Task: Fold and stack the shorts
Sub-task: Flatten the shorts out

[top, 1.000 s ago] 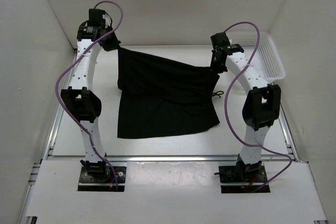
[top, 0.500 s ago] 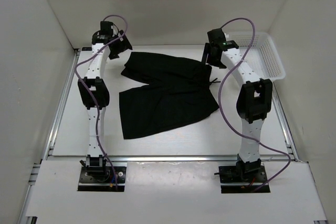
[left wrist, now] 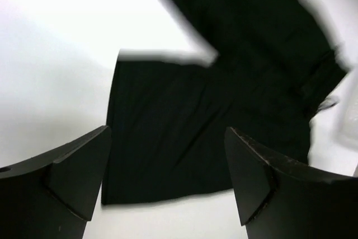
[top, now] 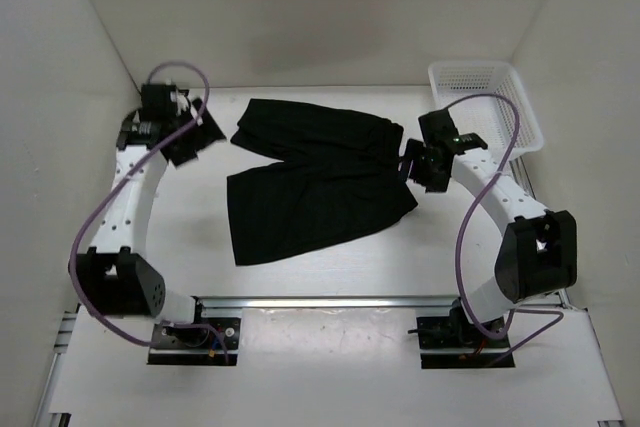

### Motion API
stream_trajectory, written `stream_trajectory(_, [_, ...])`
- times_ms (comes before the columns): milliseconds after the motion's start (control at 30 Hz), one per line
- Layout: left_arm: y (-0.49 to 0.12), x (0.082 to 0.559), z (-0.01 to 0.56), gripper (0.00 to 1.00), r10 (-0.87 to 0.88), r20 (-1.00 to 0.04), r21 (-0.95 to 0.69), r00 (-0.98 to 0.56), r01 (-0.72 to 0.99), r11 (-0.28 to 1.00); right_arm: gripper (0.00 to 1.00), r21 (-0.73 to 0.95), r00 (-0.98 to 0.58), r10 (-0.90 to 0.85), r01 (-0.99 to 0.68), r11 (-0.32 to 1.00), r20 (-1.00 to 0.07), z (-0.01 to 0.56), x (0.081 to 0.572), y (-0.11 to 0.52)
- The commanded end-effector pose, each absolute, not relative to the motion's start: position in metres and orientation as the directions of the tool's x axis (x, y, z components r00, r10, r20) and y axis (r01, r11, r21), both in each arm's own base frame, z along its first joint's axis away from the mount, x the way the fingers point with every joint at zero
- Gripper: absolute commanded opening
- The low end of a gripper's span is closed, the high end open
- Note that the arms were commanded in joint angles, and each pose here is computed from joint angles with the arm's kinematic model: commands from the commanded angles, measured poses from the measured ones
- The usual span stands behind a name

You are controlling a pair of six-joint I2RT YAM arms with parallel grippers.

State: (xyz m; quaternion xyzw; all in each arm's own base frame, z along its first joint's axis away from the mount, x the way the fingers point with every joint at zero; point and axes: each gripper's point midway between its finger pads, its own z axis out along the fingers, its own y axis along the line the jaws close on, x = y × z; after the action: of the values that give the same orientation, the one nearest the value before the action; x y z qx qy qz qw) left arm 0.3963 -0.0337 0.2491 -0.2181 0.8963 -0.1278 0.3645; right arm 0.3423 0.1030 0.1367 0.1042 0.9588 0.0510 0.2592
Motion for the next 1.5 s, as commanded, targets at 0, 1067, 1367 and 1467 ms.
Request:
stream_trajectory(0, [-0.054, 0.317, 0.135, 0.93, -0.547, -0.277, -0.335, -0.790, -0.454, 0.826, 0.73, 0.301, -0.907, 0.263, 0.163, 0.940, -0.329, 0.108, 0.307, 0.130])
stream_trajectory(1067, [-0.100, 0.242, 0.000, 0.11, -0.539, 0.069, -0.189, -0.840, -0.541, 0.819, 0.00, 0.203, -0.926, 0.305, 0.262, 0.943, -0.223, 0.023, 0.322, 0.101])
stream_trajectory(1367, [-0.093, 0.242, 0.023, 0.11, -0.557, -0.003, -0.216, -0.830, -0.544, 0.811, 0.00, 0.153, -0.929, 0.330, 0.306, 0.940, -0.167, 0.027, 0.230, 0.083])
stream_trajectory(1467, [-0.090, 0.236, 0.026, 0.11, -0.566, -0.003, -0.206, -0.824, -0.553, 0.807, 0.09, 0.148, -0.926, 0.342, 0.320, 0.936, -0.162, 0.033, 0.206, 0.083])
